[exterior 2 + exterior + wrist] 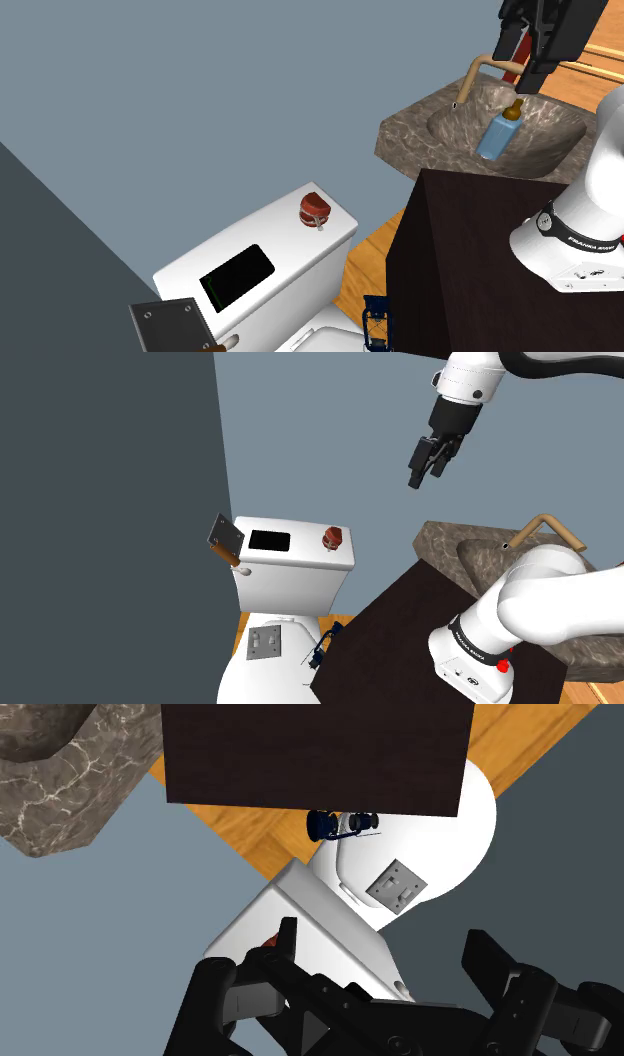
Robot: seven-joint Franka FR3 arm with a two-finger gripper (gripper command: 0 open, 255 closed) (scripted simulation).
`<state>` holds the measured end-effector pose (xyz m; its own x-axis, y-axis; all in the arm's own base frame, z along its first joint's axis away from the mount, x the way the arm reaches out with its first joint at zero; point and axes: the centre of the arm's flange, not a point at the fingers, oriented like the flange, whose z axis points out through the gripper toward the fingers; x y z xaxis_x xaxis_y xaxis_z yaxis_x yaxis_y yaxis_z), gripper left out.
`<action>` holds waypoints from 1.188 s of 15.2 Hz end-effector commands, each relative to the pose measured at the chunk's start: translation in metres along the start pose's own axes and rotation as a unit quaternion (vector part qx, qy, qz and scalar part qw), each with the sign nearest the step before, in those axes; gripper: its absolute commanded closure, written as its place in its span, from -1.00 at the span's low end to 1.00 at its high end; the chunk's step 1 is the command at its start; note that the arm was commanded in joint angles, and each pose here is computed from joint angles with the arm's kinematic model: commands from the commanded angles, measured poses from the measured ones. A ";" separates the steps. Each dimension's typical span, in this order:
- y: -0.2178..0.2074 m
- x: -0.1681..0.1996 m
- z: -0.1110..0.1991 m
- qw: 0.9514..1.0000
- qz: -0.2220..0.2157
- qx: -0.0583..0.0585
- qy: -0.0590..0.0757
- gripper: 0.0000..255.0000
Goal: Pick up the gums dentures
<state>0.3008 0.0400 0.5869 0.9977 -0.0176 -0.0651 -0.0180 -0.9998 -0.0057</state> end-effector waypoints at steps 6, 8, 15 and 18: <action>0.011 0.033 0.055 1.000 0.009 -0.002 0.007 -1.00; 0.016 0.046 0.077 1.000 0.012 -0.003 0.010 -1.00; 0.034 0.093 0.152 0.999 0.025 -0.005 0.019 -1.00; 0.042 0.114 0.184 0.999 0.030 -0.006 0.023 -1.00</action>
<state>0.3974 -0.0001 0.4110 0.9969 -0.0746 -0.0232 -0.0744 -0.9972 0.0086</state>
